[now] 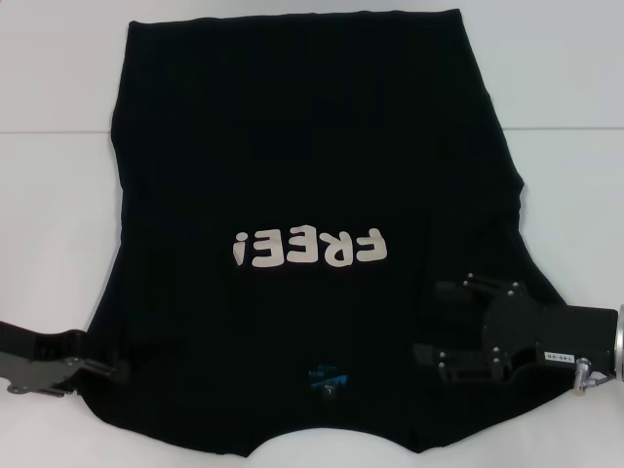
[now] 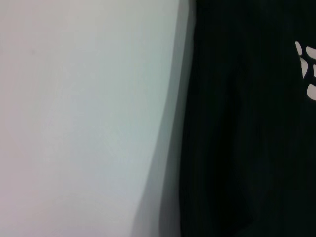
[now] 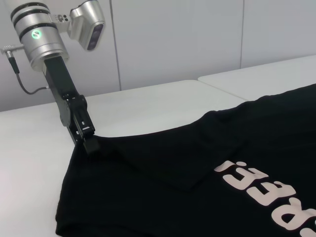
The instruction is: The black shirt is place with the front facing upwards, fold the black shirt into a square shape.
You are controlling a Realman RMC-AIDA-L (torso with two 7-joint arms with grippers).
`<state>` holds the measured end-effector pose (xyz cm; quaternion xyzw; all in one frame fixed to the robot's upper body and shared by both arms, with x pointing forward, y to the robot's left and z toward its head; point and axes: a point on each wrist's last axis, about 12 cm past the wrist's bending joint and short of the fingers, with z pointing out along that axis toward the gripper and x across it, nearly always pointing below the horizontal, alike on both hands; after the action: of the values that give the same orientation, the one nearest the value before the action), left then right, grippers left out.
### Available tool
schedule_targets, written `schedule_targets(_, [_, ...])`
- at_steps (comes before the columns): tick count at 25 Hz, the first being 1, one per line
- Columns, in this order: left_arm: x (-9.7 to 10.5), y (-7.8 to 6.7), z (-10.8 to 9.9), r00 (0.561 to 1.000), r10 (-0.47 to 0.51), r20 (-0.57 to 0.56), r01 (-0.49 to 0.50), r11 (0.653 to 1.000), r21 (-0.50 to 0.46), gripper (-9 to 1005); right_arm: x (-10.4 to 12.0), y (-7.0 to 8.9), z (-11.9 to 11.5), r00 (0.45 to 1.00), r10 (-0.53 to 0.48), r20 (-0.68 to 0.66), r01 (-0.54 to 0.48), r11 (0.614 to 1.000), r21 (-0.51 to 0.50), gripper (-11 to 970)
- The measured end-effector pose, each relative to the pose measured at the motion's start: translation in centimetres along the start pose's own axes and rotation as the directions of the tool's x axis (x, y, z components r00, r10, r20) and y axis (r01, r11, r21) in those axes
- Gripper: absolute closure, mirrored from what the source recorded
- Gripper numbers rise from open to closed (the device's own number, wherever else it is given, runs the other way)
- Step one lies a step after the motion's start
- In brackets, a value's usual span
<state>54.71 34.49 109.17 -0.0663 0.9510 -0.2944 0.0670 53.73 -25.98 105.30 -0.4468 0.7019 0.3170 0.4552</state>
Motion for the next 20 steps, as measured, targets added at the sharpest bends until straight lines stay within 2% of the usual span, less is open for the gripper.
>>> schedule_targets(8, [0.3,0.5,-0.1,1.000,-0.010,0.016,0.010,1.000,0.003,638,0.0,0.1,0.0,1.000,0.002,0.004,-0.002,1.000,-0.005,47])
schedule_targets(15, [0.5,0.9,-0.4,0.999,-0.017,0.033,0.016,1.000,0.024,786,0.0,0.0,-0.2,0.999,0.034,0.004,-0.034,0.999,-0.004,51])
schedule_targets(20, [0.5,0.9,-0.4,0.999,0.011,0.039,-0.012,0.999,0.033,891,-1.2,-0.9,-1.5,0.993,0.117,0.003,-0.117,0.993,0.026,53])
